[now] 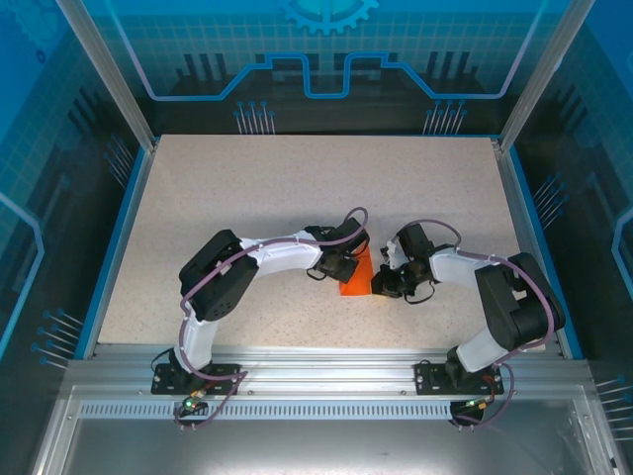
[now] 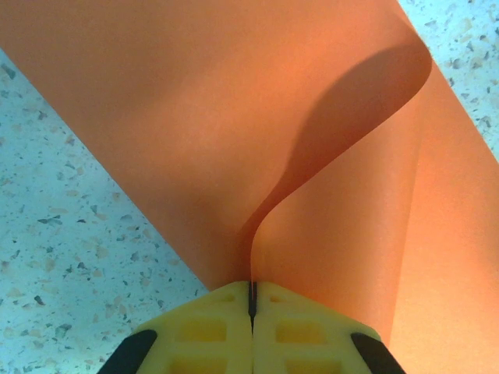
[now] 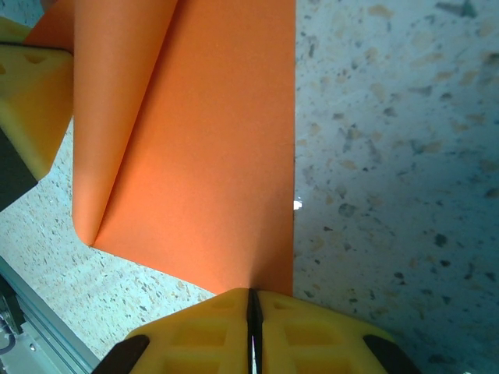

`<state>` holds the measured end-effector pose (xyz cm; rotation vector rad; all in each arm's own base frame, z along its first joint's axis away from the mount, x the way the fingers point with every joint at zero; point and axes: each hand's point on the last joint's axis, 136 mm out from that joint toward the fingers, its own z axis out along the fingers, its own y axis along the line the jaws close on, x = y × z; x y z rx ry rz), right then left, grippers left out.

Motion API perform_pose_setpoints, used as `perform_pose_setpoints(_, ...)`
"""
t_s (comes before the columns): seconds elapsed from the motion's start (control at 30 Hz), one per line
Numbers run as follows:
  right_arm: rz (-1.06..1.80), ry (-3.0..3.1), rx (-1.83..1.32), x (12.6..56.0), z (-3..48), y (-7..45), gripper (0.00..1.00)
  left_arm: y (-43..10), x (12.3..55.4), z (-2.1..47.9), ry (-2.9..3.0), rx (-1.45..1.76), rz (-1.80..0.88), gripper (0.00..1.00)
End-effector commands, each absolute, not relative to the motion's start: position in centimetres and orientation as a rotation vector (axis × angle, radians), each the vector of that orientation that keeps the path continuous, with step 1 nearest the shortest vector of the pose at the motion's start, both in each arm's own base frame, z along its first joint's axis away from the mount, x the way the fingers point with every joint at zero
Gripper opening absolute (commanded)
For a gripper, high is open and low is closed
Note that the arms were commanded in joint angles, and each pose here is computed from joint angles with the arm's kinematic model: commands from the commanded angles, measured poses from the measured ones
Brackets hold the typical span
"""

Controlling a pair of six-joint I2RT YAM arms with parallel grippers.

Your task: Fold a paper plane with a square sheet of paper (fold left side to right side)

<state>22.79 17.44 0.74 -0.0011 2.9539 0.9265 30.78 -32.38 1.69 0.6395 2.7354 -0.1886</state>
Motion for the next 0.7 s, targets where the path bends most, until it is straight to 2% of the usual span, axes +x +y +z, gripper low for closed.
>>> perform_pose_setpoints(0.0, 0.855, 3.024, -0.012, 21.4, -0.6, 16.9, 0.12, -32.4, 30.9, 0.8, 2.753, 0.653, -0.188, 0.08)
perform_pose_setpoints(0.23, 1.047, 2.879, 0.038, 23.2, 2.9, 17.8, 0.14, -32.0, 30.4, 0.1, 2.774, 0.652, -0.185, 0.08)
perform_pose_setpoints(0.4, 1.165, 2.758, 0.150, 25.8, 4.8, 18.7, 0.13, -31.8, 30.3, 0.0, 2.778, 0.654, -0.172, 0.08)
perform_pose_setpoints(0.67, 1.211, 2.670, 0.324, 30.1, 5.2, 20.3, 0.11, -31.9, 30.3, 0.1, 2.775, 0.658, -0.180, 0.07)
